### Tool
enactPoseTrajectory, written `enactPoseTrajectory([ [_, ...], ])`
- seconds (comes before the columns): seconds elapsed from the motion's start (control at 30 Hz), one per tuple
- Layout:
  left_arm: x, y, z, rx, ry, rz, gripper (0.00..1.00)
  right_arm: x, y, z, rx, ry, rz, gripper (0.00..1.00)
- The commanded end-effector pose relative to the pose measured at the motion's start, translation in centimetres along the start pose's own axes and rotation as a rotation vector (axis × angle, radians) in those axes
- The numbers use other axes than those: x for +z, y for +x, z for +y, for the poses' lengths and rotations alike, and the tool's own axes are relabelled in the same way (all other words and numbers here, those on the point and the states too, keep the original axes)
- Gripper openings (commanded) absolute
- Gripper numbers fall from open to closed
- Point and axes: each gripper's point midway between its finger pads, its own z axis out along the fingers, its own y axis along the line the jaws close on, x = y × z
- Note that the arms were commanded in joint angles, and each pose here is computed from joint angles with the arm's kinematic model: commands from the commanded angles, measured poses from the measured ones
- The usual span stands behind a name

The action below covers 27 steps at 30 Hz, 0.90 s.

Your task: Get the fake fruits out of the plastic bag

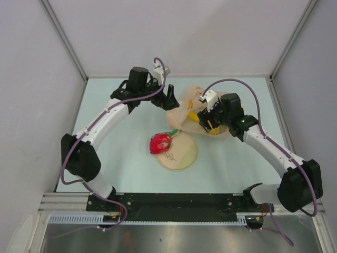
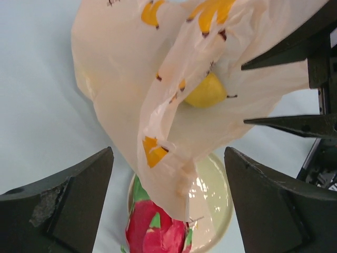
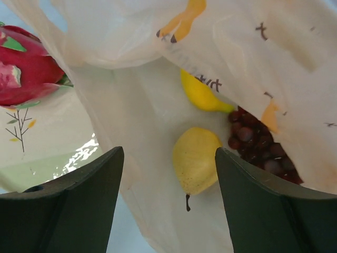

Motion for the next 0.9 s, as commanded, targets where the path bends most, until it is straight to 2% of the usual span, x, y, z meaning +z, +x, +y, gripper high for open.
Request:
enactPoseTrajectory([
  [0.0, -0.8, 0.9, 0.3, 0.03, -0.08, 0.03, 0.9, 2.0, 0.0, -0.5, 0.058, 0.014, -0.004, 0.75],
  [0.03, -1.4, 0.8, 0.1, 0.042, -0.089, 0.018, 0.89, 2.5, 0.4, -0.6, 0.038, 0.006, 0.007, 0.74],
  [0.17, -0.6, 3.6, 1.4, -0.002, -0.131, 0.095, 0.84, 5.7, 2.3, -0.5, -0.151, -0.022, 0.072, 0.72],
  [0.23, -0.4, 3.6, 1.3, -0.02, -0.124, 0.092, 0.75, 7.8, 3.1, -1.1, -0.162, -0.01, 0.095, 0.73],
  [0.27, -0.2, 3.3, 0.5, -0.015, -0.076, 0.083, 0.7, 8.5, 2.1, -1.5, -0.174, -0.005, 0.08, 0.73],
  [0.3, 0.0, 3.2, 0.3, -0.009, -0.053, 0.086, 0.6, 9.2, 1.9, -1.5, -0.183, -0.01, 0.08, 0.73],
  [0.33, 0.1, 3.0, 0.0, -0.008, -0.039, 0.086, 0.41, 10.6, 2.5, -1.9, -0.194, 0.001, 0.103, 0.73],
  [0.37, 0.4, 3.1, 0.2, -0.02, -0.038, 0.093, 0.3, 11.3, 2.5, -2.1, -0.203, 0.011, 0.104, 0.73],
  [0.4, 0.3, 2.8, 0.1, -0.029, -0.039, 0.085, 0.12, 11.9, 1.5, -2.9, -0.216, 0.034, 0.087, 0.73],
  [0.47, -0.1, 2.2, 0.2, -0.024, -0.045, 0.055, 0.01, 13.5, 1.7, -3.8, -0.224, 0.069, 0.09, 0.72],
  [0.7, -0.4, 1.4, -0.2, 0.009, -0.041, 0.018, 0.0, 16.9, 2.5, -5.0, -0.26, 0.064, 0.12, 0.73],
  [0.77, -0.5, 1.1, -0.7, 0.027, -0.029, 0.012, 0.0, 17.5, 2.7, -4.6, -0.246, 0.028, 0.124, 0.75],
  [0.8, -0.6, 1.1, -0.7, 0.032, -0.028, 0.011, 0.0, 17.9, 4.3, -4.1, -0.224, -0.016, 0.174, 0.75],
  [0.87, -0.7, 1.2, -0.8, 0.032, -0.028, 0.007, 0.0, 18.4, 3.8, -3.6, -0.19, -0.057, 0.165, 0.75],
])
